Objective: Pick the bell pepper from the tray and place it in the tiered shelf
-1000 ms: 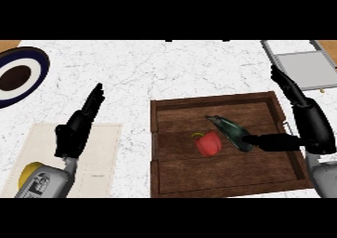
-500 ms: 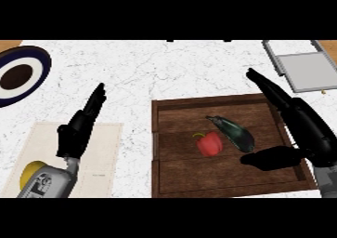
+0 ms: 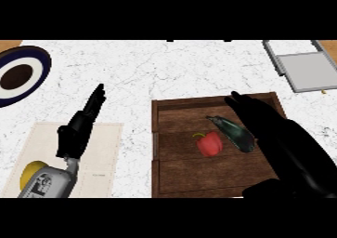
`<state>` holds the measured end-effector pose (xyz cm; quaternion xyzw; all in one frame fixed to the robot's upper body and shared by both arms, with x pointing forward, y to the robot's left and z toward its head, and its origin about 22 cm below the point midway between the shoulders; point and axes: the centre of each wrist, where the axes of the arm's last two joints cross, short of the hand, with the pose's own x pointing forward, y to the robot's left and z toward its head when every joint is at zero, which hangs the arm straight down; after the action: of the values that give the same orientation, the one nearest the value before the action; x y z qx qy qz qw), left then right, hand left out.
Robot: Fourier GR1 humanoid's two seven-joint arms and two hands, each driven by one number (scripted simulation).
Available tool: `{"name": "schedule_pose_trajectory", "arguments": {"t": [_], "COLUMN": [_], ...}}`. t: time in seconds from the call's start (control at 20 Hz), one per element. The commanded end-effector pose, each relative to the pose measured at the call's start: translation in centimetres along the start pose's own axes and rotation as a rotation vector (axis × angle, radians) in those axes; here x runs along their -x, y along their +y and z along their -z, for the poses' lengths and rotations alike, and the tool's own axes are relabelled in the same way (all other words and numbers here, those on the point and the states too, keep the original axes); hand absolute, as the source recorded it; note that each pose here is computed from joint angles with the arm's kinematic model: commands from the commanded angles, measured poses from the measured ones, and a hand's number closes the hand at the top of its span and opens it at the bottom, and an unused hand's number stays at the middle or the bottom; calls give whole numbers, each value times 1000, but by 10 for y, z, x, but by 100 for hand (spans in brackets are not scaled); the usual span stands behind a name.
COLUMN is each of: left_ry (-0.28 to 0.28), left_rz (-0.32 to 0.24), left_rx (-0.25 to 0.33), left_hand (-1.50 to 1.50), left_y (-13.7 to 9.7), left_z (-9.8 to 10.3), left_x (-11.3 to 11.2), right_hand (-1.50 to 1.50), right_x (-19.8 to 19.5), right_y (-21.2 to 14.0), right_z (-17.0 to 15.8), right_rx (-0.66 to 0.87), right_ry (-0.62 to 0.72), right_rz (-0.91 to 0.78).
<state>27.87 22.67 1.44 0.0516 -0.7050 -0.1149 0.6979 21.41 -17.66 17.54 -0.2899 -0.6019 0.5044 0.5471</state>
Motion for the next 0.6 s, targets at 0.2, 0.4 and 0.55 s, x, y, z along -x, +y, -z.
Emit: {"name": "schedule_pose_trajectory", "arguments": {"t": [0.2, 0.4, 0.55], "left_ry": [-3, -4, -16], "left_rz": [13, 0, 2], "left_rx": [15, -4, -11], "left_hand": [0, 0, 0], "left_y": [-10, -6, 9], "left_z": [-8, 10, 8], "left_x": [14, -4, 4], "right_hand": [-150, -150, -150], "right_x": [-46, -48, -62], "right_y": [0, 37, 35], "right_z": [-5, -13, -13], "right_rx": [2, 24, 36], "right_ry": [28, 30, 40], "right_rz": [-35, -57, -68]}}
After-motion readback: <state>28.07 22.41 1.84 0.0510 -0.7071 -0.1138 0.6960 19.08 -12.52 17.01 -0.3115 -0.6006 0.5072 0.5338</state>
